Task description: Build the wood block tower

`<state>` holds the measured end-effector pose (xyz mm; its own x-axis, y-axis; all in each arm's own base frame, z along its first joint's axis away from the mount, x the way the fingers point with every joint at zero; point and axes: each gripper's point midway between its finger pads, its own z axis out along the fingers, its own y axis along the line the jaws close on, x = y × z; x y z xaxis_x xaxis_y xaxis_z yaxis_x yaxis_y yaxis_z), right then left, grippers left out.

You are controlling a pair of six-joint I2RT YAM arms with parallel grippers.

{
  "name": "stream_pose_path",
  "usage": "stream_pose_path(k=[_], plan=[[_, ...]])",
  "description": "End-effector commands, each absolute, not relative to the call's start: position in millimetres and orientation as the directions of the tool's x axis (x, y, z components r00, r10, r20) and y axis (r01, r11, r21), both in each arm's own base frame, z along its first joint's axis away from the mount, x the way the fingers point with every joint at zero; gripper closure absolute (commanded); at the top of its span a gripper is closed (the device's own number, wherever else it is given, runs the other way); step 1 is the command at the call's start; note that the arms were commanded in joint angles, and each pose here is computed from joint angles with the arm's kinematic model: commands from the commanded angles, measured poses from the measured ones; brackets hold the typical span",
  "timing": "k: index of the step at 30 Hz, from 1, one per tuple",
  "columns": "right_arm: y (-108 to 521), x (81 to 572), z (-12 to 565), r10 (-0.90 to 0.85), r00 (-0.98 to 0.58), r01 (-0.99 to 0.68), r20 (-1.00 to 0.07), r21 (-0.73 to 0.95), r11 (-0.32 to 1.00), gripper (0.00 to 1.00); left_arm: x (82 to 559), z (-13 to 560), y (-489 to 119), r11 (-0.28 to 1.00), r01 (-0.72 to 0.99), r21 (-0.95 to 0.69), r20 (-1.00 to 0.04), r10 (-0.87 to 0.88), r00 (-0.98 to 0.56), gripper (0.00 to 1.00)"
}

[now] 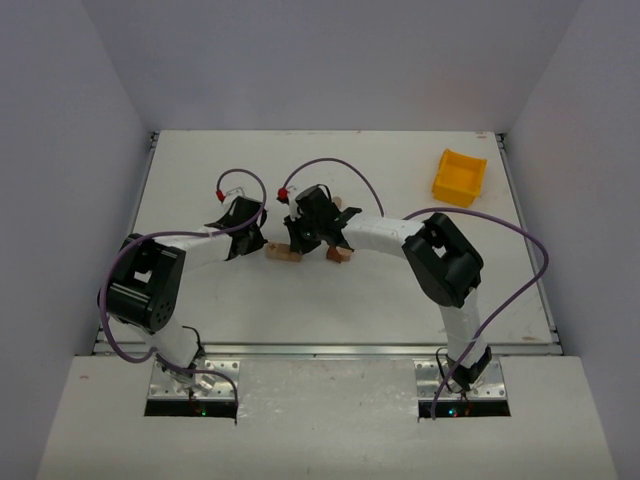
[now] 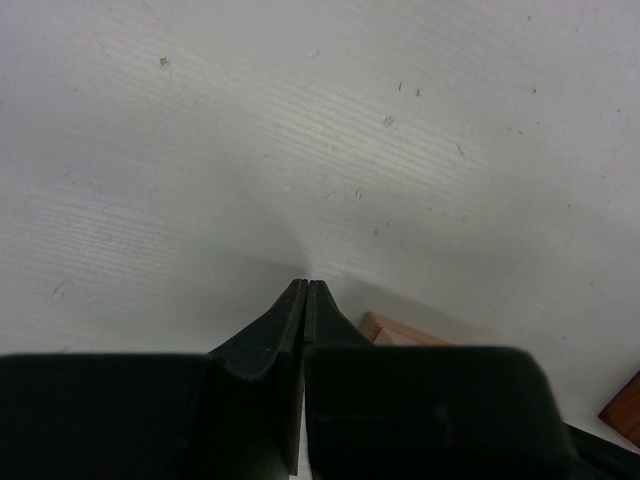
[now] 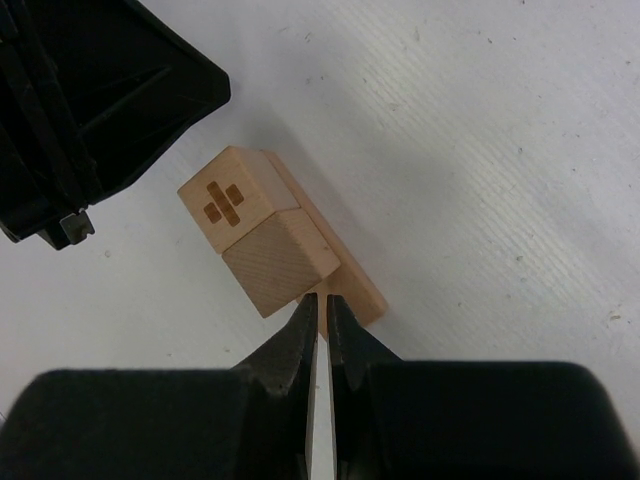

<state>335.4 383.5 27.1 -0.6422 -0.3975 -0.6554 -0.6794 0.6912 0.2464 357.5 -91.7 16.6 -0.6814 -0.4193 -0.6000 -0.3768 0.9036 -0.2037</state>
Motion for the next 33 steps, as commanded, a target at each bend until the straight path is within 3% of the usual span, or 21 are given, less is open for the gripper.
stream_pose_path(k=[1,8,16,20,23,26,27,29,33], plan=[[396.0,345.9,45.2,-0.386,-0.599,-0.701,-0.702,0.226,0.676,0.93,369.6,27.9,-88.6,0.900,-0.375,-0.222,-0.635,-0.425,-0.645,1.00],[387.2,348.3,51.8,-0.378,-0.595,-0.683,-0.710,0.199,0.702,0.93,369.6,32.2,-87.0,0.897,-0.381,-0.223,-0.642,-0.429,-0.635,1.00],[356.2,358.7,101.4,-0.359,-0.530,-0.630,-0.768,0.073,0.773,0.89,366.0,65.6,-81.6,0.885,-0.393,-0.251,-0.673,-0.451,-0.586,1.00],[316.8,357.4,116.0,-0.330,-0.525,-0.524,-0.785,-0.007,0.852,0.70,361.9,109.1,-78.2,0.876,-0.376,-0.302,-0.712,-0.470,-0.521,0.97],[287.9,354.5,122.6,-0.295,-0.555,-0.414,-0.778,-0.050,0.909,0.51,357.1,148.4,-74.4,0.868,-0.354,-0.349,-0.749,-0.485,-0.451,0.78],[258.1,344.9,117.8,-0.219,-0.631,-0.259,-0.745,-0.064,0.964,0.25,351.4,186.5,-69.7,0.864,-0.320,-0.388,-0.785,-0.492,-0.377,0.54],[251.7,340.3,114.1,-0.223,-0.646,-0.248,-0.730,-0.075,0.966,0.15,349.3,193.7,-68.7,0.863,-0.313,-0.397,-0.790,-0.494,-0.362,0.42],[236.2,335.5,110.5,-0.140,-0.666,-0.136,-0.733,-0.066,0.989,0.01,344.7,211.9,-64.3,0.856,-0.303,-0.419,-0.804,-0.505,-0.314,0.00],[226.1,326.9,100.6,-0.085,-0.696,-0.068,-0.713,-0.053,0.996,0.01,337.2,225.1,-52.6,0.848,-0.330,-0.414,-0.820,-0.505,-0.269,0.00]])
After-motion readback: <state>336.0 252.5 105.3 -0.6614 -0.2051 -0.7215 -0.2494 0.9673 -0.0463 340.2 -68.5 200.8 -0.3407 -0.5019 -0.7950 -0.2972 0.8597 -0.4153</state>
